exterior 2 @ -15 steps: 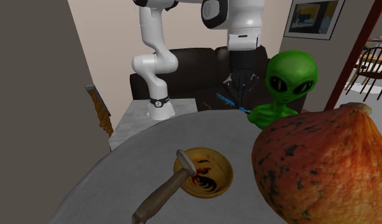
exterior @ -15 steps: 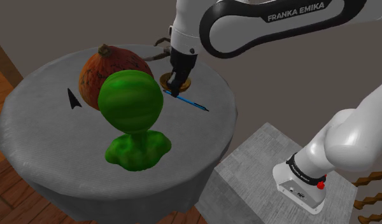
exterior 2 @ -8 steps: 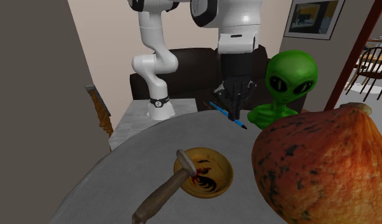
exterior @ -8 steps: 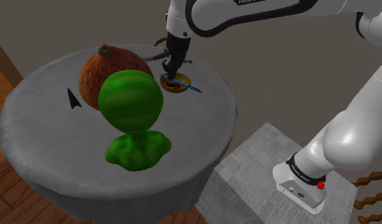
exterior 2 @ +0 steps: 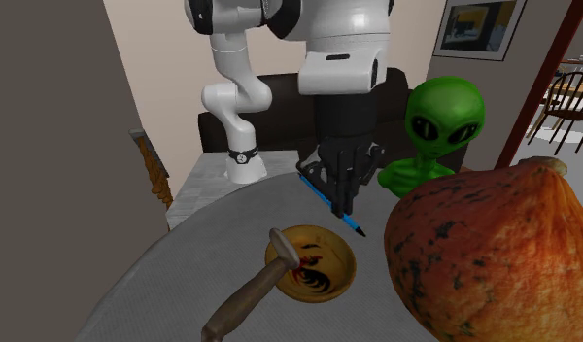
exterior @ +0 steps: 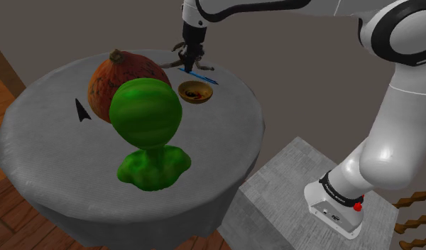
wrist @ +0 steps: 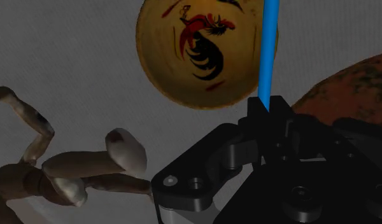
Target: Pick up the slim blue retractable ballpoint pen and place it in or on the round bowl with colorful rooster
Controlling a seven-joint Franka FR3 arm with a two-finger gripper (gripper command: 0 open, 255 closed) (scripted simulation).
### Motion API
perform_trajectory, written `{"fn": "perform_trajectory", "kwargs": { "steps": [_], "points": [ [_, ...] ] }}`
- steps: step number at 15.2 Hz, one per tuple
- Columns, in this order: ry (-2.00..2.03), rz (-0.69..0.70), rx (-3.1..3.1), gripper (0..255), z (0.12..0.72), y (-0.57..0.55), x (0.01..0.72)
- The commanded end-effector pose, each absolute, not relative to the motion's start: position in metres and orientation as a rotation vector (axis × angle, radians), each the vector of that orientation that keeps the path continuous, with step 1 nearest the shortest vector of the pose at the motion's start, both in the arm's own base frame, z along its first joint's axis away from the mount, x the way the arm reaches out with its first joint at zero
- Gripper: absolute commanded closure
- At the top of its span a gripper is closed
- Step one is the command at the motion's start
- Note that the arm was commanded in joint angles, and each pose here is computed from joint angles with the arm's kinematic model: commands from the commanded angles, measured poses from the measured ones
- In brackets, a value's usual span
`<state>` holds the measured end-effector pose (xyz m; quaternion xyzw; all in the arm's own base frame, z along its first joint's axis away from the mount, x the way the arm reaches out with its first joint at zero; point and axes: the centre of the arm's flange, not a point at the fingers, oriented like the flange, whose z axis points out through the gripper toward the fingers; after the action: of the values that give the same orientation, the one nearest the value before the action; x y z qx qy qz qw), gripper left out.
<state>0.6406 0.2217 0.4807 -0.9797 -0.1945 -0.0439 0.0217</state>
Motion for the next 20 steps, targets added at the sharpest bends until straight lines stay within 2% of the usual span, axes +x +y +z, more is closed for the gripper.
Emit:
{"fn": "perform_trajectory", "kwargs": {
  "steps": [1, 2, 20],
  "points": [
    [-0.603, -0.136, -3.036, 255, 0.484, 0.21, 0.665],
    [-0.603, -0.136, -3.036, 255, 0.485, 0.2, 0.684],
    [-0.603, -0.136, -3.036, 255, 0.396, 0.2, 0.684]
  ]
}}
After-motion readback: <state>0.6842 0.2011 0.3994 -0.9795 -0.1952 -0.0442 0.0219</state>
